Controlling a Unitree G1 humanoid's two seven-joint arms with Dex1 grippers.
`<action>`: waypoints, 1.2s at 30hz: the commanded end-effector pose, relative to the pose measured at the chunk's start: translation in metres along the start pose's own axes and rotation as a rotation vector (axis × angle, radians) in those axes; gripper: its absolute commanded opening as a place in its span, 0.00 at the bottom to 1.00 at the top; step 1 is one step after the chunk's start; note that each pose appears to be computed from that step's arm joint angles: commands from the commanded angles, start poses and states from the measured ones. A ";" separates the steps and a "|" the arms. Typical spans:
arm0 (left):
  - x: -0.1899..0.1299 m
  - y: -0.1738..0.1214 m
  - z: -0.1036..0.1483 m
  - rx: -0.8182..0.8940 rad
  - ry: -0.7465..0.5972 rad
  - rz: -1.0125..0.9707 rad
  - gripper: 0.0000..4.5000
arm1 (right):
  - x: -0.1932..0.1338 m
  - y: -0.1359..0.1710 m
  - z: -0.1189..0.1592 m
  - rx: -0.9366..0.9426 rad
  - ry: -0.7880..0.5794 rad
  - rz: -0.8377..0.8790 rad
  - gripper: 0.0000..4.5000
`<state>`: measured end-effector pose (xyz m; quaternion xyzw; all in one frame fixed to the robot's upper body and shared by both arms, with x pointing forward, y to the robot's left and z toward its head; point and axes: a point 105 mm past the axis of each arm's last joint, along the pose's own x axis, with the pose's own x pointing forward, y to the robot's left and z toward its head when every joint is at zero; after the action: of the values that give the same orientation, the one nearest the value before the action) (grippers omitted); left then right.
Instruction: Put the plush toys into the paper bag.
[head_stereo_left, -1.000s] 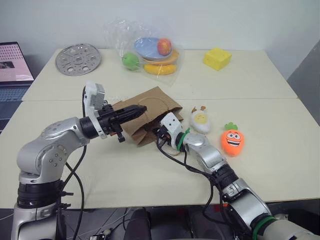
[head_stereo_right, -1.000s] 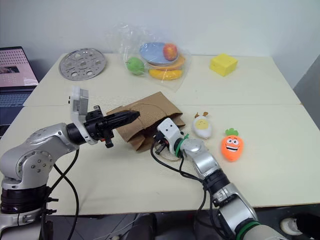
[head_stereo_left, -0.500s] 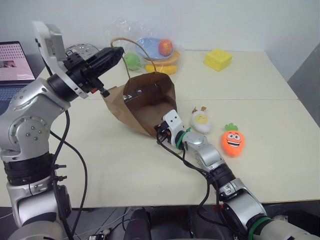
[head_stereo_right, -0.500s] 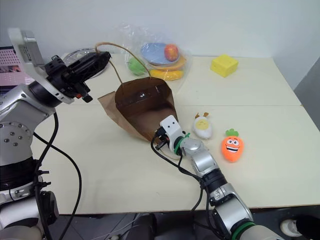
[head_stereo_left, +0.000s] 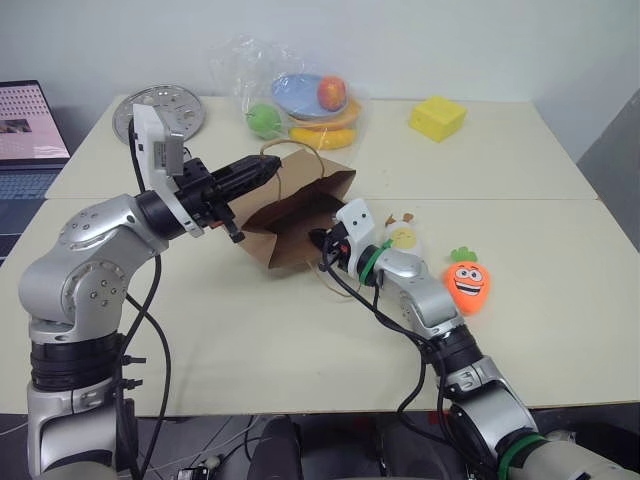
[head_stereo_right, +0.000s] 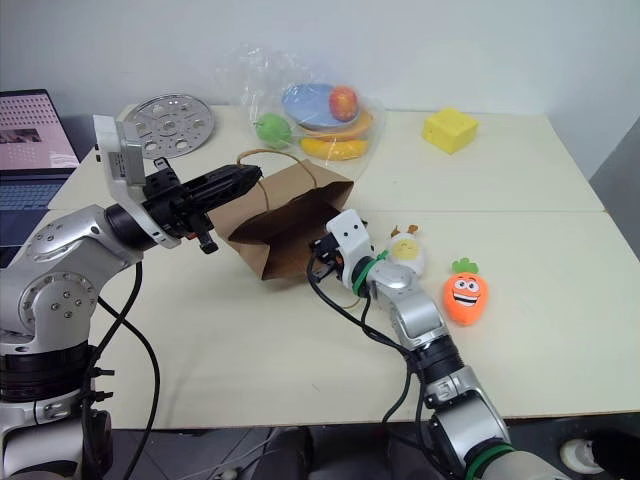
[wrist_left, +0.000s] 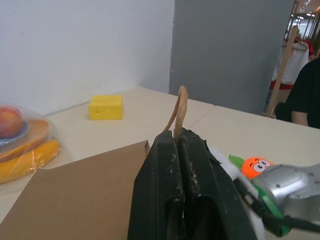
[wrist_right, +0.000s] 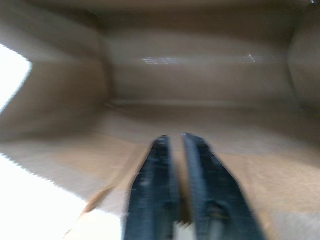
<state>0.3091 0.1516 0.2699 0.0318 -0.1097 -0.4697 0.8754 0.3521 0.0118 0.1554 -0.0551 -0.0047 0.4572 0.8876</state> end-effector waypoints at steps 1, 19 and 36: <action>0.001 -0.008 0.006 0.040 -0.021 -0.030 0.00 | -0.027 0.018 0.041 -0.108 -0.080 0.130 0.36; 0.005 -0.012 0.003 0.026 -0.024 -0.056 0.00 | -0.096 -0.078 -0.029 -0.517 0.382 -0.071 0.67; 0.002 -0.011 0.006 0.031 -0.015 -0.048 0.00 | -0.121 -0.072 0.021 -0.604 0.307 0.079 0.00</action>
<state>0.3068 0.1443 0.2615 0.0303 -0.0987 -0.4846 0.8686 0.3525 -0.1324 0.1589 -0.3964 0.0321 0.4254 0.8130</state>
